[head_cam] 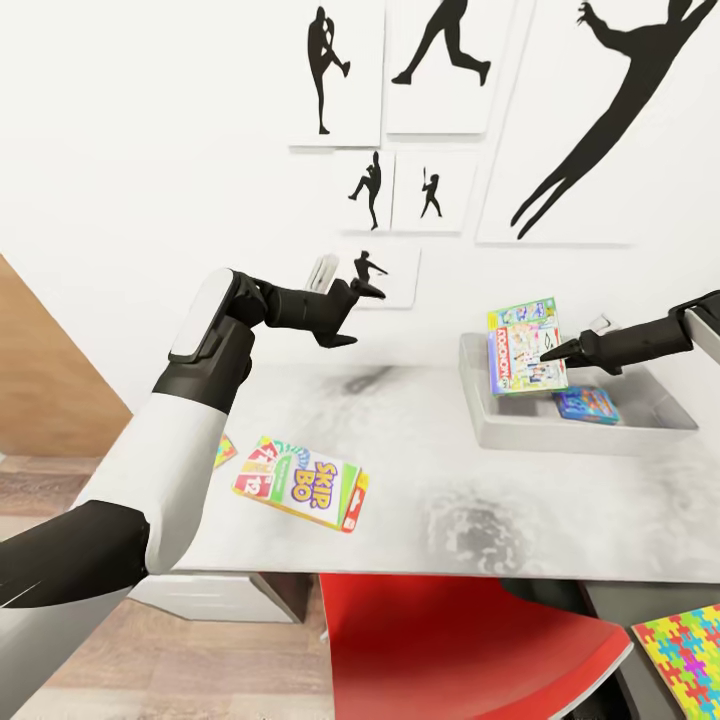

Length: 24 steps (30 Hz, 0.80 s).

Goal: Put all the toys in the child's room - the three board games (two on the bed and one on the table), the two jigsaw puzzles on the table, and the tennis ball on the table - inside the toy box on the table in the child's room.

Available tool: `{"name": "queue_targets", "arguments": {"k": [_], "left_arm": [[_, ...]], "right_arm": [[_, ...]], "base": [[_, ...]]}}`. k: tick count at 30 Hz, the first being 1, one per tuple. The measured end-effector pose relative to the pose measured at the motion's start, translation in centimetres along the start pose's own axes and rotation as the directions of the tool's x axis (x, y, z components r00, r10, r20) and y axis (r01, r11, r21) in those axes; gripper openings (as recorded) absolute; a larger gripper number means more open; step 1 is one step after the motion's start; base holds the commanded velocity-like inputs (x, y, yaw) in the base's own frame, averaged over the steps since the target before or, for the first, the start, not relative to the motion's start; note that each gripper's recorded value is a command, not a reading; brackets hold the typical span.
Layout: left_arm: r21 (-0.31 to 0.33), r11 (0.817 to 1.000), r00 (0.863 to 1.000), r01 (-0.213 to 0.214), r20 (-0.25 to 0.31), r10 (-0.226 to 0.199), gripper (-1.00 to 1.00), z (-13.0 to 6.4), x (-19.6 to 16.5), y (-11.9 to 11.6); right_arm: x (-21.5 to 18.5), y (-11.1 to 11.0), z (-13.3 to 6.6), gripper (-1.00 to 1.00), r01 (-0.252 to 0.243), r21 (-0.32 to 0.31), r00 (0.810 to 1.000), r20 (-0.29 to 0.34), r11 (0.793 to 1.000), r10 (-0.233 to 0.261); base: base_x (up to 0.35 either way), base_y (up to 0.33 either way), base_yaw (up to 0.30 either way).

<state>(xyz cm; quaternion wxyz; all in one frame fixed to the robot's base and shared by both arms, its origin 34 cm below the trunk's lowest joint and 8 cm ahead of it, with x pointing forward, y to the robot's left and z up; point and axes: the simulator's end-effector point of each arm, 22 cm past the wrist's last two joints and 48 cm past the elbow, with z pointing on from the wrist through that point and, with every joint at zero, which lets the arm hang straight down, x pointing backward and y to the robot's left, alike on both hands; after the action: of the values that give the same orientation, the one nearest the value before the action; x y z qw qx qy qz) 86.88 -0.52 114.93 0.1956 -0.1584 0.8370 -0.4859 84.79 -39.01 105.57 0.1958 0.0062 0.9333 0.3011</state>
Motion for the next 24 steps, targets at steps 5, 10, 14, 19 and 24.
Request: {"name": "queue_targets", "arguments": {"k": [5,10,14,19,24], "left_arm": [[0.001,1.0,1.0,0.002,-0.001,-0.002,1.0,0.2,-0.1,0.2],[0.004,1.0,1.0,0.002,-0.002,-0.002,1.0,0.5,-0.2,0.3],[0.005,1.0,1.0,0.004,-0.003,-0.004,1.0,0.7,-0.3,0.5],[0.007,1.0,1.0,0.006,-0.006,-0.006,1.0,0.9,-0.3,0.6],[0.02,1.0,1.0,-0.005,0.001,0.005,1.0,0.9,-0.6,0.1]], "right_arm": [[0.1,-0.3,0.5,-1.0,-0.004,0.0,1.0,-0.006,1.0,0.004],[0.3,-0.5,1.0,-1.0,-0.007,-0.001,1.0,-0.014,1.0,0.007],[0.4,-0.7,1.5,-1.0,-0.009,-0.001,1.0,-0.02,1.0,0.009],[0.5,-0.9,2.0,-1.0,-0.01,-0.001,1.0,-0.027,1.0,0.01],[-0.1,-0.6,2.1,-1.0,-0.005,-0.006,1.0,-0.021,1.0,0.005]], "base": [[0.0,0.0,0.0],[0.0,0.0,0.0],[0.0,0.0,0.0],[0.0,0.0,0.0],[0.0,0.0,0.0]]}}
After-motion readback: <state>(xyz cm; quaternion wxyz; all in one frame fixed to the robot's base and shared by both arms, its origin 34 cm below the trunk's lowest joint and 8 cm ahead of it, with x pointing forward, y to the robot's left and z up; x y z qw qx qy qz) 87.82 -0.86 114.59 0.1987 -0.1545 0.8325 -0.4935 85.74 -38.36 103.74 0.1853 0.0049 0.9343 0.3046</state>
